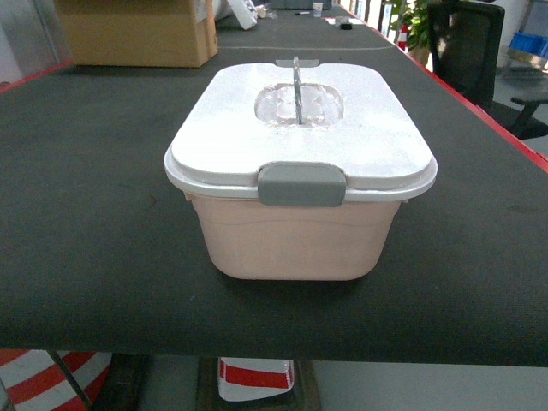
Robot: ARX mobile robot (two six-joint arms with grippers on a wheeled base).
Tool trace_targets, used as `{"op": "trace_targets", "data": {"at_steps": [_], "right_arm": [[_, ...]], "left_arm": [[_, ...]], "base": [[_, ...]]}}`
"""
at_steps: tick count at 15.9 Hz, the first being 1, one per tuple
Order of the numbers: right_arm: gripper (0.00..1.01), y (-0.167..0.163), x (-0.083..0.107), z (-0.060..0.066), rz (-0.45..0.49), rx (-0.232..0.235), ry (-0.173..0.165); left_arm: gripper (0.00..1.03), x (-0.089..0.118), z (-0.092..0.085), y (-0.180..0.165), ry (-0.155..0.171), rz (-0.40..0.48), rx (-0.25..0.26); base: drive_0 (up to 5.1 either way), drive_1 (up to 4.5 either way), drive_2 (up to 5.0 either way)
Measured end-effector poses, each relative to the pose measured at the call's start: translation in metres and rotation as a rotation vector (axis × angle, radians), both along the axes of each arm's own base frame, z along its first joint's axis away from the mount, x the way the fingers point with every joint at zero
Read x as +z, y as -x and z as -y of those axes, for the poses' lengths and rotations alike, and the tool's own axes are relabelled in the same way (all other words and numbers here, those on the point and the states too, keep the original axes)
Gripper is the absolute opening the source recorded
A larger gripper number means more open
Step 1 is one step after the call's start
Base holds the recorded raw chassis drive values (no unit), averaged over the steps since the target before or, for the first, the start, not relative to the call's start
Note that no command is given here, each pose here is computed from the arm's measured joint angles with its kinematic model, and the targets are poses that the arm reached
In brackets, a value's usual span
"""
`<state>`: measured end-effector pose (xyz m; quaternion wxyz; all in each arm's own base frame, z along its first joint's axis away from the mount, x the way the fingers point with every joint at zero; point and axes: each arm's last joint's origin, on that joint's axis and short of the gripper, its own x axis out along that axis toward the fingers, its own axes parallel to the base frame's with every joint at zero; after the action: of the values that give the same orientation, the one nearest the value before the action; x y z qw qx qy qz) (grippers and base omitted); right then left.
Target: Pick capacitor and pack into box
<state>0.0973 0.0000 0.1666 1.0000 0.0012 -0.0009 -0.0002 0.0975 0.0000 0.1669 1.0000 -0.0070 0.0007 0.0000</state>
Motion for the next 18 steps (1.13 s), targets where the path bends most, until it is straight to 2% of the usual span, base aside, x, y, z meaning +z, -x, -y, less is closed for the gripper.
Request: {"op": "trace_targets", "data": {"at_steps": [1, 18], "right_arm": [[0.98, 0.0000, 0.0000, 0.0000, 0.000, 0.000, 0.000], [0.98, 0.0000, 0.0000, 0.0000, 0.000, 0.000, 0.000]], "left_arm": [[0.97, 0.0000, 0.0000, 0.0000, 0.000, 0.000, 0.000], [0.98, 0.0000, 0.0000, 0.0000, 0.000, 0.000, 0.000]], "base": [[0.0, 0.00, 0.0], [0.0, 0.00, 0.0]]}}
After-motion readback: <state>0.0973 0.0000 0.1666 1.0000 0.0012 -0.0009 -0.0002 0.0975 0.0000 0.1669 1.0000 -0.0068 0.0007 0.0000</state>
